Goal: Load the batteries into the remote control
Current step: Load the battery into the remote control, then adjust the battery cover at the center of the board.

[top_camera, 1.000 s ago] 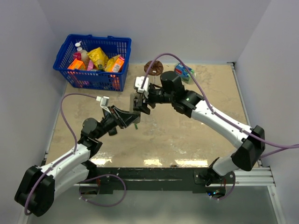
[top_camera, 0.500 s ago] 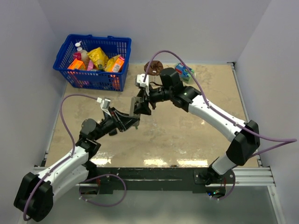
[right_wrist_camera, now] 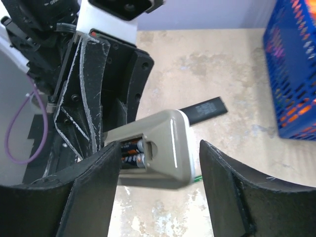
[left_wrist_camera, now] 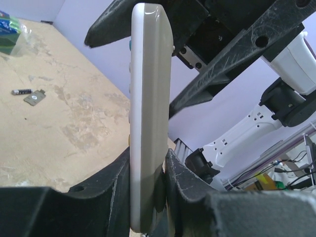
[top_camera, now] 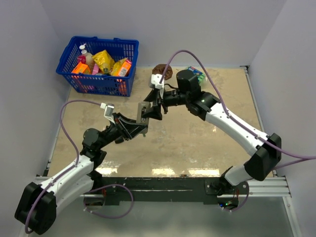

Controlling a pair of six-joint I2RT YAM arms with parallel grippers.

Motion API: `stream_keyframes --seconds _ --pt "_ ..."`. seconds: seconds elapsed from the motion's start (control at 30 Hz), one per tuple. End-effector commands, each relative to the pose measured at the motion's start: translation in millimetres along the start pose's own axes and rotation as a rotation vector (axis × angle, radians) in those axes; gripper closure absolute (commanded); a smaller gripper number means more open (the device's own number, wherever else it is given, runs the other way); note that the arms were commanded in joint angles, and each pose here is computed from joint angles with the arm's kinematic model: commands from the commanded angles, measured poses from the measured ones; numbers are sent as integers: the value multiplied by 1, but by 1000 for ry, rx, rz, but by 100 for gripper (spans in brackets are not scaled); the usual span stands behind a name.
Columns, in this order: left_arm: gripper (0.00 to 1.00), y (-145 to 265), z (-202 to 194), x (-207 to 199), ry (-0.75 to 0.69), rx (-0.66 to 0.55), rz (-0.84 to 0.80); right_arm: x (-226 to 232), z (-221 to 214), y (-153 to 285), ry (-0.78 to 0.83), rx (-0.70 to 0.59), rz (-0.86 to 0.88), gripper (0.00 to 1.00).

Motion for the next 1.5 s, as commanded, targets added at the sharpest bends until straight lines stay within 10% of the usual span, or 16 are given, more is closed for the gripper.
stream_keyframes --seconds 0.0,0.67,1.1,1.47 --pt "100 -7 17 -16 -106 -39 -57 -6 34 29 100 -108 -152 28" --pt "100 -2 13 -1 -167 -17 71 -40 0 75 -294 -70 -639 27" --pt "100 13 2 37 -185 13 392 -129 -144 122 -643 566 -1100 38" --pt "100 8 3 43 -189 38 407 -152 -232 146 -857 756 -1129 62"
Point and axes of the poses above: each gripper's point midway between its finger pads, its own y axis back along the fingers, its own x axis along the line the jaws close on, z = x × y, the point moved 9 cm from there along y, back along the fingers, and after that the axes turned 5 degrees about y, right-handed, at the moved point
